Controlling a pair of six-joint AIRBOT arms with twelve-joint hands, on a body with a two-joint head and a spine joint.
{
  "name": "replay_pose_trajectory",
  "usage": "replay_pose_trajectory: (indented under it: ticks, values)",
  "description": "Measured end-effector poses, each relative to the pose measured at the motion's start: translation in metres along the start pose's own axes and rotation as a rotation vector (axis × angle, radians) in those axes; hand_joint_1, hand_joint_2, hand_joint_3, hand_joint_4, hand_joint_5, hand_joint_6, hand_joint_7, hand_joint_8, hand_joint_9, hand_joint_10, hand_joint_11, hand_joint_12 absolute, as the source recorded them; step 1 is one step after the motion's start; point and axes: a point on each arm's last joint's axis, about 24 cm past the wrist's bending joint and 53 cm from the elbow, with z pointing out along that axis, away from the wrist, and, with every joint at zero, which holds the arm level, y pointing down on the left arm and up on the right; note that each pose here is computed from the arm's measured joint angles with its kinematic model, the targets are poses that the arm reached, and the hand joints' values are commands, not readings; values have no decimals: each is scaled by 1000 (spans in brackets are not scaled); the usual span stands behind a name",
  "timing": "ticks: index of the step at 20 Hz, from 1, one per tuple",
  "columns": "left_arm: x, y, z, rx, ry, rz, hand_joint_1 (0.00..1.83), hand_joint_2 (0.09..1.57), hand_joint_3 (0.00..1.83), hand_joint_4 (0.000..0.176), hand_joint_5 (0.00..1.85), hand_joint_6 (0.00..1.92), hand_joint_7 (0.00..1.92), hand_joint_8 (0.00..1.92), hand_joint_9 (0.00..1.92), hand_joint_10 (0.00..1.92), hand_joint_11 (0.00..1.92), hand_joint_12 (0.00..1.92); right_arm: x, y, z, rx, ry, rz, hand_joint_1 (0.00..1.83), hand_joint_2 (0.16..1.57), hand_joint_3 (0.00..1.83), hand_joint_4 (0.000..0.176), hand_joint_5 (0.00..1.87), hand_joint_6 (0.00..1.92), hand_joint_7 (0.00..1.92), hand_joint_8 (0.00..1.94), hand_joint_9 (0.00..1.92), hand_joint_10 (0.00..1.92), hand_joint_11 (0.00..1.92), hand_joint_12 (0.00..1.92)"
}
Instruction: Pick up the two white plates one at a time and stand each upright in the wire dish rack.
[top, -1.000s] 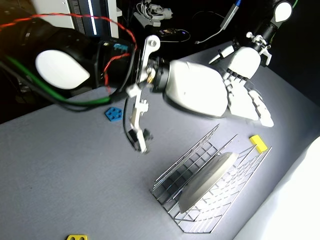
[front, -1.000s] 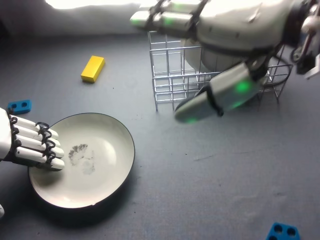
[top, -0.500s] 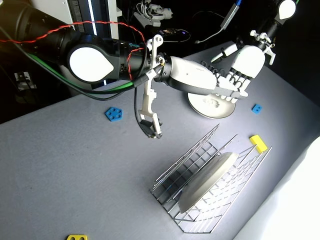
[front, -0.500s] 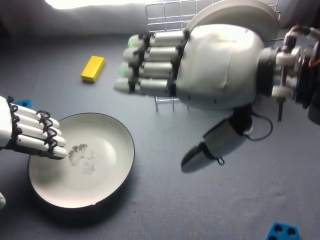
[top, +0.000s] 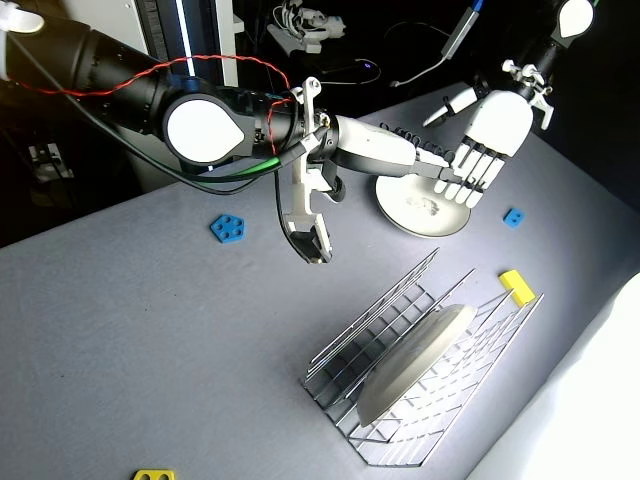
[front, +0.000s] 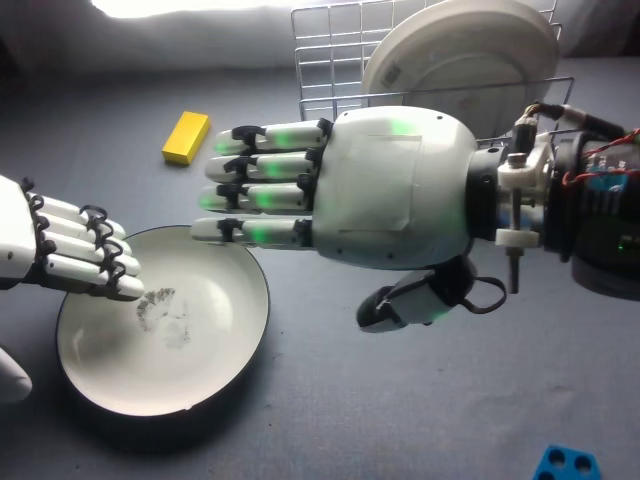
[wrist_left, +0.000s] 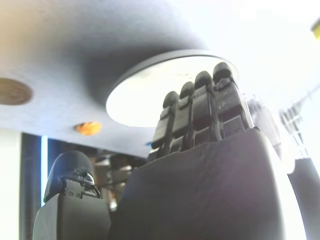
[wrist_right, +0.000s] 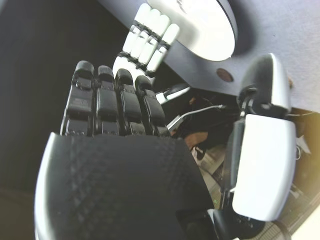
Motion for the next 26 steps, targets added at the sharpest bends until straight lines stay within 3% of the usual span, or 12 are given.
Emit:
replay_pose_trajectory:
  ticks: [3, 4, 5, 6, 9, 12, 14, 16, 18, 20, 26]
  values:
    - [-2, 4, 3, -27, -9, 2, 0, 1071, 0, 0, 10, 3, 7, 3, 0, 0, 0, 0, 1, 3, 3, -2, 1, 29, 1092, 937, 3, 0, 0, 0, 0, 0, 0, 0, 52, 25]
    - [-3, 5, 4, -35, -13, 2, 0, 1074, 0, 0, 1, 0, 1, 0, 0, 0, 0, 0, 2, 2, 4, 0, 4, 33, 1137, 948, 0, 0, 0, 0, 0, 0, 0, 0, 10, 254]
    - [-3, 5, 5, -41, -17, 0, 0, 1071, 0, 0, 0, 0, 2, 1, 0, 0, 0, 0, 4, 2, 3, 2, 8, 38, 1183, 948, 0, 0, 0, 0, 0, 0, 0, 0, 1, 340]
    - [-3, 7, 6, -50, -20, -1, 0, 1070, 0, 0, 0, 0, 0, 0, 0, 0, 0, 0, 7, 2, 3, 3, 15, 38, 1282, 1000, 11, 0, 0, 0, 0, 0, 0, 0, 0, 331]
    - [5, 10, 10, -76, -6, -6, 0, 1070, 0, 0, 0, 0, 0, 0, 0, 0, 0, 0, 10, 1, 3, 8, 26, 40, 1344, 992, 1, 0, 0, 0, 0, 0, 0, 0, 0, 336]
    - [15, 14, 12, -89, 13, -25, 0, 1085, 1, 0, 0, 0, 0, 0, 0, 0, 0, 0, 10, 1, 3, 7, 26, 39, 1327, 1014, 7, 0, 18, 4, 0, 0, 0, 0, 0, 377]
    - [23, 15, 13, -97, 29, -33, 0, 1098, 7, 0, 7, 3, 0, 0, 0, 0, 0, 0, 11, 2, 3, 5, 26, 41, 1354, 1014, 0, 0, 20, 5, 22, 4, 45, 14, 0, 638]
    - [29, 18, 13, -106, 37, -51, 0, 1096, 5, 0, 0, 0, 0, 0, 0, 0, 0, 0, 15, 2, 2, 7, 34, 43, 1258, 1050, 8, 0, 34, 8, 12, 2, 18, 6, 0, 521]
    - [35, 21, 13, -113, 46, -68, 0, 1089, 1, 0, 0, 0, 0, 0, 0, 0, 0, 0, 15, 2, 2, 7, 35, 32, 1233, 1050, 3, 0, 112, 17, 102, 12, 79, 19, 0, 639]
    - [35, 21, 13, -114, 45, -72, 0, 1089, 1, 0, 0, 0, 0, 0, 0, 0, 0, 0, 15, 2, 2, 7, 36, 29, 1233, 1050, 3, 0, 112, 17, 102, 12, 79, 19, 0, 639]
    - [26, 17, 14, -106, 22, -78, 0, 1074, 0, 0, 4, 2, 1, 0, 0, 0, 0, 0, 15, 2, 2, 6, 35, 24, 1058, 1077, 0, 0, 3, 1, 0, 0, 0, 0, 0, 234]
